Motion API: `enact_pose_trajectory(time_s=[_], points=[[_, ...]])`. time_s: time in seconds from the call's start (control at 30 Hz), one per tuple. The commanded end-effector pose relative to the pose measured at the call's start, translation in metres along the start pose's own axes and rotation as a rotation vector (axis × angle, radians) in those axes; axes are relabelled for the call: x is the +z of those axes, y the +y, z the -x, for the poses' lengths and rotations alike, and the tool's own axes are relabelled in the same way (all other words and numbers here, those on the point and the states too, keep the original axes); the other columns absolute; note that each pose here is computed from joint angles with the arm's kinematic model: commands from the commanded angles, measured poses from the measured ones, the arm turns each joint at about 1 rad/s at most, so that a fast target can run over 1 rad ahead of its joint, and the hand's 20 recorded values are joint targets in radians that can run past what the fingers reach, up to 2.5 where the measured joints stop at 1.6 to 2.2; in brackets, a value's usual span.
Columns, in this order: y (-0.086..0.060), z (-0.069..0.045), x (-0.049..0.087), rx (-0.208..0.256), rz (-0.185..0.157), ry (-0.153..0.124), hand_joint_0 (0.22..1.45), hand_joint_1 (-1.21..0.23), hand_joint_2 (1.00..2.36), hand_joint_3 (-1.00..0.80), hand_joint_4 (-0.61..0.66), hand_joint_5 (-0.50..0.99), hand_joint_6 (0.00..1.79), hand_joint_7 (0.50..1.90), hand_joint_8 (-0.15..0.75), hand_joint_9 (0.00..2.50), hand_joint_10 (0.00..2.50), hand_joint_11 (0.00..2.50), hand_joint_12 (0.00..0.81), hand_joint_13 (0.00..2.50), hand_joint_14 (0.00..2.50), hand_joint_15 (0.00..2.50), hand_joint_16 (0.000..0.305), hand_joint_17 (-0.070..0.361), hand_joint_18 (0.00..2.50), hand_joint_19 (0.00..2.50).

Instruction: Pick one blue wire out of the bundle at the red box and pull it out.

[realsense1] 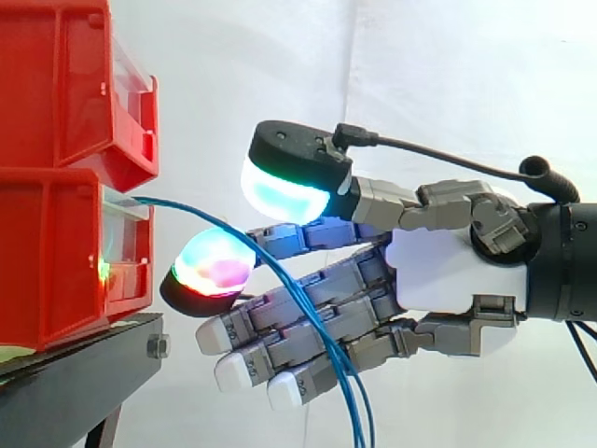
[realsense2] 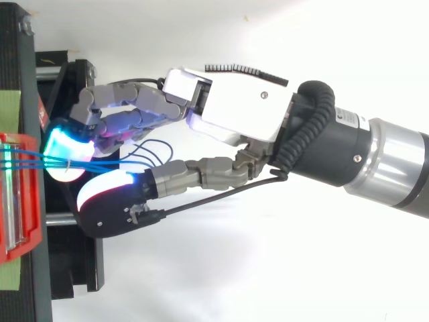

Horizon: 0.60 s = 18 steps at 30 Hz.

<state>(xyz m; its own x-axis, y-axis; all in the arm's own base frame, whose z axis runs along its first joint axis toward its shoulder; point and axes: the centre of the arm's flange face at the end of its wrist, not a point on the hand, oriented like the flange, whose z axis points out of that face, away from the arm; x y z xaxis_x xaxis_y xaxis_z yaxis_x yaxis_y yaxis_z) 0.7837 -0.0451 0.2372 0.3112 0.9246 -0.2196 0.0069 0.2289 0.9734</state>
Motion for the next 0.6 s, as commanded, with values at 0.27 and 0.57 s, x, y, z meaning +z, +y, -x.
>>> enact_pose_trajectory(time_s=[0.27,0.57], points=[[-0.0004,0.0009,0.0000,0.032,-0.002,0.001,0.63,-0.66,1.01,-0.31,0.28,-0.18,0.78,0.79,0.351,0.72,0.01,0.37,0.397,0.70,0.01,0.32,0.046,0.105,0.69,0.48],[0.0014,0.0011,0.0008,0.034,-0.001,-0.001,0.62,-0.68,1.01,-0.33,0.31,-0.19,0.86,0.74,0.361,0.73,0.01,0.39,0.400,0.72,0.01,0.34,0.047,0.105,0.70,0.49]])
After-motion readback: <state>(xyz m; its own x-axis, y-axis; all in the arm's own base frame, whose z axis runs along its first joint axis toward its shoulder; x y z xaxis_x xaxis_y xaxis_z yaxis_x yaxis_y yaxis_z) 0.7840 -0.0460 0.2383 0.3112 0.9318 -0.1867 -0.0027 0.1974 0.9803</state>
